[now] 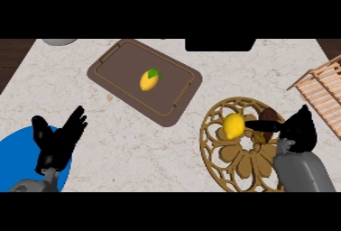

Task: Pick the sweet potato from the placemat and place it in the tiered shelf

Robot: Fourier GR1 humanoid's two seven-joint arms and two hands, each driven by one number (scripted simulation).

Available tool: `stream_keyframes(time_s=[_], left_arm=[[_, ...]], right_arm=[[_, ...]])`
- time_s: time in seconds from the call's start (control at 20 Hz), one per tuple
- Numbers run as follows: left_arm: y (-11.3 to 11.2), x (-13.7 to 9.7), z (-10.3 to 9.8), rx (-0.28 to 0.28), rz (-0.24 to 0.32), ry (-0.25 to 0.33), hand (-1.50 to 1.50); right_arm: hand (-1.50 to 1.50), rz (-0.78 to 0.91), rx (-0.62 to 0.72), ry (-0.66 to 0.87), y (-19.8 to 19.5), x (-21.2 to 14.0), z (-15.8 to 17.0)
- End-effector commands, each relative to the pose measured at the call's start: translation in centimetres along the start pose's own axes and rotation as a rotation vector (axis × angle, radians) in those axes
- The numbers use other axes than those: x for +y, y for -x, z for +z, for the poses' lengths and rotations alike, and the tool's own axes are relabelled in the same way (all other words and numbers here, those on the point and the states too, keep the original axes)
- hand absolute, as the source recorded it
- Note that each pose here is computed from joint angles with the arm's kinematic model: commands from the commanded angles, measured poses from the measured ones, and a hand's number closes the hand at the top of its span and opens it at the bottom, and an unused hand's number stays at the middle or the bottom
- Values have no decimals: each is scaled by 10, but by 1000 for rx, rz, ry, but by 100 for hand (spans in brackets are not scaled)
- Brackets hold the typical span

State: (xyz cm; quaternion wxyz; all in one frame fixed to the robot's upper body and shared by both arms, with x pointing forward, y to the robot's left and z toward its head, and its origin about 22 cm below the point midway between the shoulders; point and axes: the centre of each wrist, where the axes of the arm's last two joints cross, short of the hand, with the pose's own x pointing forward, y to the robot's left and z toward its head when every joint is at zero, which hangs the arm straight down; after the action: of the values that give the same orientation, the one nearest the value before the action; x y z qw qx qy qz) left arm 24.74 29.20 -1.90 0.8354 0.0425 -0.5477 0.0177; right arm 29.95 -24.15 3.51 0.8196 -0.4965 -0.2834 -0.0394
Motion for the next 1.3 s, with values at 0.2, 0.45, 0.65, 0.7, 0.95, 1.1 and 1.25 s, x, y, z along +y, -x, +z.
stream_keyframes(time_s=[0.2, 0.45, 0.65, 0.7, 0.95, 1.1, 1.25], left_arm=[[7, 0, 2, 40, -4, 1, 0], [9, 12, -10, 55, 5, -16, 0], [6, 3, 0, 61, 7, -17, 0], [2, 16, 11, 40, 9, -16, 0], [6, -17, 7, 35, -2, -13, 0], [14, 4, 9, 40, -5, 0, 0], [4, 4, 6, 59, 10, -5, 0]], right_arm=[[150, 297, 88, -223, 9, 27, -11], [150, 104, 42, -177, -15, 31, 18], [150, 64, -40, -126, -26, 30, 22], [150, 50, -57, -105, -41, 25, 13], [150, 60, -93, -113, -56, 20, 16], [150, 39, -140, -45, -68, 37, 25], [150, -28, -226, 82, -92, 1, 47]])
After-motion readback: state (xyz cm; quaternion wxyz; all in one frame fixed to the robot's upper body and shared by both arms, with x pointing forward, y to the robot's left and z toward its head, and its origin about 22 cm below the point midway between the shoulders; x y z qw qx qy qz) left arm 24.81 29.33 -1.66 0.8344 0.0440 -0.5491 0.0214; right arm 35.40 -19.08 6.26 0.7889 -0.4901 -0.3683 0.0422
